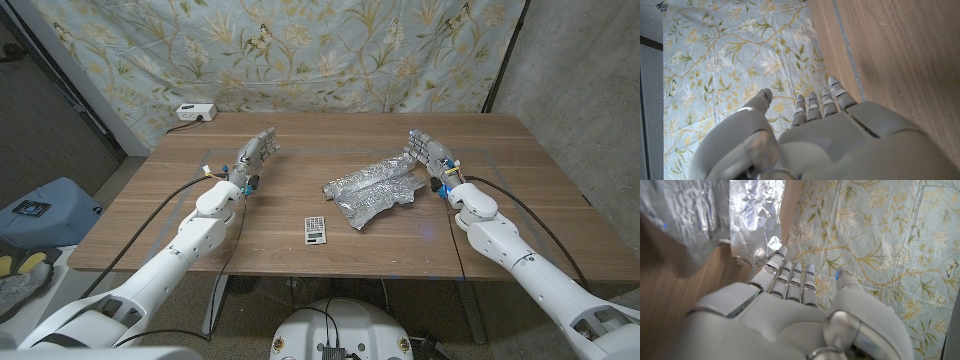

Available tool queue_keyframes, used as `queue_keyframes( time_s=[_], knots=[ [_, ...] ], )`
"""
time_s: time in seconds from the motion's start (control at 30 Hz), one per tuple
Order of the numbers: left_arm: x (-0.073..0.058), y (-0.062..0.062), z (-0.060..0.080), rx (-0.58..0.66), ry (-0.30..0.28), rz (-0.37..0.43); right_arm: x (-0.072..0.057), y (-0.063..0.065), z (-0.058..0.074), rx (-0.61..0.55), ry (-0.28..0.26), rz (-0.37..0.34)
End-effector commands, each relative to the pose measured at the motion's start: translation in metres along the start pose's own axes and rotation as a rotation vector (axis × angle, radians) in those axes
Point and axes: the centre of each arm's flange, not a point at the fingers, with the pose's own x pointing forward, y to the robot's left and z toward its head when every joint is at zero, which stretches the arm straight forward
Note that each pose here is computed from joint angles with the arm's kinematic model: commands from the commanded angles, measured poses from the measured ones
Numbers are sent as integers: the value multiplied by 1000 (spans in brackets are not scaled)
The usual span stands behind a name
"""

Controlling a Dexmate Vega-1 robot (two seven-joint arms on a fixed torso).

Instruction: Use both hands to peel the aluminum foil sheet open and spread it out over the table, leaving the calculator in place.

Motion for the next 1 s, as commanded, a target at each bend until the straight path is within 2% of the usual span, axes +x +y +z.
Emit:
queue_keyframes(
  time_s=[0.03, 0.4, 0.67, 1.0],
  knots=[
    [-4, 4, 3, 13, -8, 12, 4, 0, 12, -46, -22, 19],
    [1, 8, 3, 21, -11, 0, 12, -4, 37, -144, -58, 53],
    [7, 8, 2, 17, -13, -2, 11, -5, 48, -235, -67, 73],
    [7, 1, 2, 16, -19, 7, 5, -4, 64, -348, -91, 121]
  ],
)
